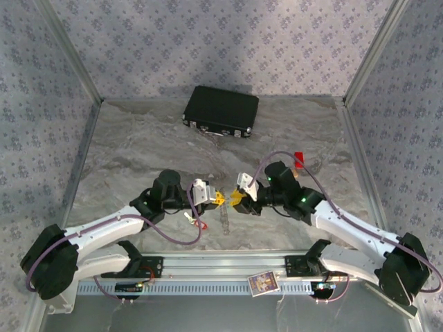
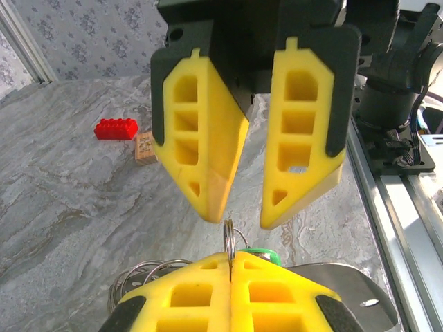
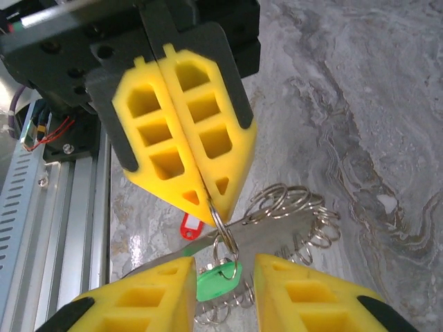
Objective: Put the keys on the keyring
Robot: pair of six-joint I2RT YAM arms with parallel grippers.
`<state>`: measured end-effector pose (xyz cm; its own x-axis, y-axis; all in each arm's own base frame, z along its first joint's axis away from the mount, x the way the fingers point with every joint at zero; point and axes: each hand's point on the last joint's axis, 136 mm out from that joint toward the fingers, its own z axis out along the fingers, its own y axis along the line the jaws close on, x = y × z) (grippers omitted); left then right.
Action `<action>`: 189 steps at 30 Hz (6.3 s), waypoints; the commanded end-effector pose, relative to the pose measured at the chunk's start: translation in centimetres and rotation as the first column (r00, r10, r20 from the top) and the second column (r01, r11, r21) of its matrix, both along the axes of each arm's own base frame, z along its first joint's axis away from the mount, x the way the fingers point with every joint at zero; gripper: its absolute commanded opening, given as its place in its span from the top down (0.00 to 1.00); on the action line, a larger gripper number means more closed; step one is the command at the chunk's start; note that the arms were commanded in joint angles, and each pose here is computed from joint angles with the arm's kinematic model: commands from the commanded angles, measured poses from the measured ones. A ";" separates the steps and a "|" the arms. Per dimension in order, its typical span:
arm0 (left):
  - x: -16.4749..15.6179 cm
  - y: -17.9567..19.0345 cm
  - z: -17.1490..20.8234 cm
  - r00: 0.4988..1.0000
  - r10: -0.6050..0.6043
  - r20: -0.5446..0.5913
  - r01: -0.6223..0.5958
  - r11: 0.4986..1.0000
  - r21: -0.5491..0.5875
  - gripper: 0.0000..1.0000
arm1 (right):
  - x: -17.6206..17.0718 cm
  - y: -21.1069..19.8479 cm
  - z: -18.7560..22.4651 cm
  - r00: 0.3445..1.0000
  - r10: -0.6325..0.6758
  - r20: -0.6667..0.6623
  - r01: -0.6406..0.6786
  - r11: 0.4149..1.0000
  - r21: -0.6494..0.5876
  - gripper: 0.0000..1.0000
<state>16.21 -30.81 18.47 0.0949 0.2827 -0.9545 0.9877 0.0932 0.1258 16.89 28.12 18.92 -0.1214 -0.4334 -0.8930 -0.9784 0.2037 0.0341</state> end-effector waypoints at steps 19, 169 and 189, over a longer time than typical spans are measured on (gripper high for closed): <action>0.2 -0.5 1.4 0.999 -0.004 0.038 0.004 1.000 -0.011 0.75 | 0.0 1.0 0.9 0.998 0.049 0.037 -0.048 0.999 -0.016 1.00; -0.7 -1.4 2.4 0.999 -0.046 0.020 0.048 0.994 -0.099 1.00 | 0.2 0.9 1.6 0.998 0.049 0.033 -0.050 0.998 0.032 0.80; -0.9 -0.4 1.1 0.999 -0.026 0.027 0.024 0.995 0.094 0.80 | -0.3 0.6 0.5 0.988 0.142 0.056 -0.129 0.972 -0.195 1.00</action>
